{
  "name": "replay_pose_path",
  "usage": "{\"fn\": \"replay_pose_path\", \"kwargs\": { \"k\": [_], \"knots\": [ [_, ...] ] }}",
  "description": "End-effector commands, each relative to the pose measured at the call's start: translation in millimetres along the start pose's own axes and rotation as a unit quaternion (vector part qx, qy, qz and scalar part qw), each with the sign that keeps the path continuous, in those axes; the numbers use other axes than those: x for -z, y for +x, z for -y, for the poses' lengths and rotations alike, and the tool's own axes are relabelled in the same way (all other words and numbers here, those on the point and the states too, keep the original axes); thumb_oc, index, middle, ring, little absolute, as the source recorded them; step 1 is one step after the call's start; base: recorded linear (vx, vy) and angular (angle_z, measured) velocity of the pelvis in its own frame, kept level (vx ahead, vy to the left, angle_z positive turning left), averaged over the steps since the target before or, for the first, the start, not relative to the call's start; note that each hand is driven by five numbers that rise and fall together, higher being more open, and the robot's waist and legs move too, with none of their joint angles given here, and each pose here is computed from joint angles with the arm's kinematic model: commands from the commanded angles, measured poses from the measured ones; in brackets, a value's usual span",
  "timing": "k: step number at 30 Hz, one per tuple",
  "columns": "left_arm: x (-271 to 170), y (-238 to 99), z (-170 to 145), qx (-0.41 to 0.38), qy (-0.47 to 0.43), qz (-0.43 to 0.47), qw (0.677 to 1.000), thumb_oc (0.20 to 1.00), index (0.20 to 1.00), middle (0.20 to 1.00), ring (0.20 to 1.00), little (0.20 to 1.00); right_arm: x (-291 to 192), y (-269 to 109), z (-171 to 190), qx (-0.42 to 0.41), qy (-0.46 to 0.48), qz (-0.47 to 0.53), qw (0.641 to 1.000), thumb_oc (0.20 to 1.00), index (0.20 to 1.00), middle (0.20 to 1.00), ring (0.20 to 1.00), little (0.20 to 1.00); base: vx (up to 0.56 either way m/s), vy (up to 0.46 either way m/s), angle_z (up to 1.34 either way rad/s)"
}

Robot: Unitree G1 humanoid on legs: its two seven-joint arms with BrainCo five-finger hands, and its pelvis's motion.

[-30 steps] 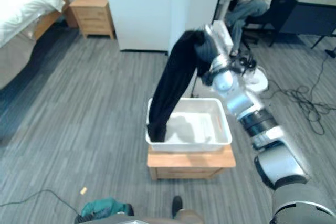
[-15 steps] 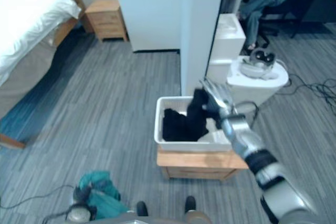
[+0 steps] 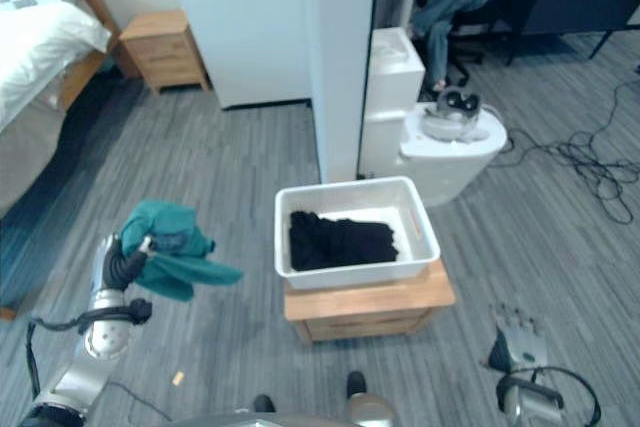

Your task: Tidy up the quilt and then pick up the clothes from the bed and put them into the laundry hamper.

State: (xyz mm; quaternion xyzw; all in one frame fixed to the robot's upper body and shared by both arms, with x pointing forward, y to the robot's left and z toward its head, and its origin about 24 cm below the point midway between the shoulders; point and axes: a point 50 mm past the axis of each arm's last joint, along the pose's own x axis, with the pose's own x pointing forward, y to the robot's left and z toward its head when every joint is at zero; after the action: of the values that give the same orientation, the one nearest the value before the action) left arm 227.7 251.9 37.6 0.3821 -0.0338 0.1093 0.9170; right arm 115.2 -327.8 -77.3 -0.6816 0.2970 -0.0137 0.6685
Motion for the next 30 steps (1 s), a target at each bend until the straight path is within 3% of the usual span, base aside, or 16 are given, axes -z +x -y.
{"fn": "replay_pose_path", "kwargs": {
  "k": [1, 5, 11, 19, 24, 25, 26, 30],
  "knots": [
    [-46.8, 36.2, -30.2, -0.054, 0.023, 0.135, 0.989, 0.2, 0.2, 0.2, 0.2, 0.2, -21.0, 0.6, -21.7, -0.072, 0.017, 0.023, 0.997, 1.0, 1.0, 1.0, 1.0, 1.0, -0.03, -0.026, -0.04],
    [-103.2, 64.7, -17.3, -0.029, -0.001, 0.231, 0.972, 0.2, 0.2, 0.2, 0.2, 0.2, -23.2, -17.6, -57.2, -0.181, 0.07, -0.017, 0.981, 1.0, 1.0, 1.0, 1.0, 1.0, -0.02, -0.019, -0.08],
    [-157.1, 85.8, 6.1, 0.0, -0.001, 0.306, 0.952, 0.2, 0.2, 0.2, 0.2, 0.2, -29.1, -27.5, -71.8, -0.223, 0.099, -0.028, 0.969, 1.0, 1.0, 1.0, 1.0, 1.0, 0.0, -0.005, -0.25],
    [-164.9, 114.1, 46.2, 0.03, 0.086, 0.273, 0.958, 0.2, 0.2, 0.2, 0.2, 0.2, -26.5, -30.5, -73.1, -0.216, 0.124, -0.043, 0.967, 1.0, 1.0, 1.0, 1.0, 1.0, 0.01, -0.005, -0.14],
    [-125.7, 122.3, 84.6, 0.087, 0.211, 0.178, 0.957, 0.206, 0.206, 0.206, 0.206, 0.206, -23.7, -27.6, -73.2, -0.204, 0.149, -0.079, 0.964, 1.0, 1.0, 1.0, 1.0, 1.0, -0.05, 0.023, -0.13],
    [-126.1, 122.5, 84.8, 0.086, 0.211, 0.179, 0.957, 0.746, 0.746, 0.746, 0.746, 0.746, -23.9, -27.3, -73.0, -0.203, 0.149, -0.079, 0.964, 1.0, 1.0, 1.0, 1.0, 1.0, -0.06, -0.02, -0.24],
    [-108.0, 123.1, 93.7, 0.108, 0.242, 0.13, 0.955, 1.0, 1.0, 1.0, 1.0, 1.0, -26.3, -28.1, -74.9, -0.206, 0.154, -0.081, 0.963, 1.0, 1.0, 1.0, 1.0, 1.0, -0.06, -0.028, -0.3],
    [-71.2, 116.2, 99.3, 0.143, 0.246, 0.036, 0.958, 1.0, 1.0, 1.0, 1.0, 1.0, -31.7, -31.9, -82.6, -0.231, 0.16, -0.09, 0.956, 1.0, 1.0, 1.0, 1.0, 1.0, -0.06, -0.035, -0.11]
  ]
}}
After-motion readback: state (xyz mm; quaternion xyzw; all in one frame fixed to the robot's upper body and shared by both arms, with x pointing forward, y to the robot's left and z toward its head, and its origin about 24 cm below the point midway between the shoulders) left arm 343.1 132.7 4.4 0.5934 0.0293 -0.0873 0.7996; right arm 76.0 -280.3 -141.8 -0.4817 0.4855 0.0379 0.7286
